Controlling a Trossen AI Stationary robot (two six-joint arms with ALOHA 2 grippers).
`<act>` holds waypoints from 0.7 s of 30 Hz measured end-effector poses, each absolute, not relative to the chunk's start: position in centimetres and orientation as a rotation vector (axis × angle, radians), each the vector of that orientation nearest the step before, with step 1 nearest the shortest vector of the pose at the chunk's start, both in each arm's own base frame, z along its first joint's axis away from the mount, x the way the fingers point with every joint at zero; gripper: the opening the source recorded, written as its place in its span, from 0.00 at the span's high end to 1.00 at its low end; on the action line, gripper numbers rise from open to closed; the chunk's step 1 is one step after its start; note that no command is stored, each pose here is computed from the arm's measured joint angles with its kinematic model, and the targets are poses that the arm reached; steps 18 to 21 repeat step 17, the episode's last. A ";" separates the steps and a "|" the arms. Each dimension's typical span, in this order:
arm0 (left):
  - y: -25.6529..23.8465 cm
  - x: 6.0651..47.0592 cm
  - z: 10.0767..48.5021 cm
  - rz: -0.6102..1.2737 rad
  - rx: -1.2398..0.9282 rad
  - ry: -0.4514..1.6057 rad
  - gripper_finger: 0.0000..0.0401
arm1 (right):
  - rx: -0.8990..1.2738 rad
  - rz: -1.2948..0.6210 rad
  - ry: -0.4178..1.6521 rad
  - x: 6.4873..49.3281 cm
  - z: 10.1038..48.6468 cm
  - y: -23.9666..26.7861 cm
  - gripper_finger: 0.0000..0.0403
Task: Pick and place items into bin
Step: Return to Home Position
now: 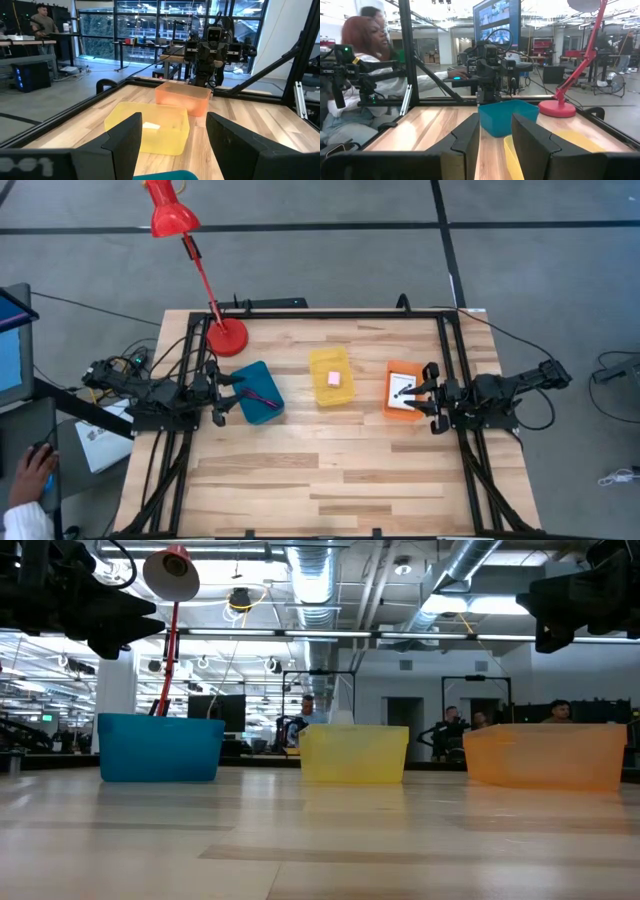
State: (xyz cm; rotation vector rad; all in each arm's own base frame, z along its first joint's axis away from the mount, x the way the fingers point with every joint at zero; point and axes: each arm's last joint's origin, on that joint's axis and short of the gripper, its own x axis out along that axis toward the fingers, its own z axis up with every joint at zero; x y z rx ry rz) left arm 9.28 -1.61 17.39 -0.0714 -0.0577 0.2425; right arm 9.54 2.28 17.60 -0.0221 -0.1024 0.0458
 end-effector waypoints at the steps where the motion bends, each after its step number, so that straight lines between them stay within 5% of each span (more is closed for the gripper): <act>1: -1.6 9.3 17.4 0.243 -0.067 -0.057 0.48 | -0.022 0.046 -0.102 9.5 17.6 2.3 0.74; 21: -1.6 9.3 17.4 0.242 -0.072 -0.058 0.48 | -0.022 0.046 -0.102 9.5 17.6 2.3 0.74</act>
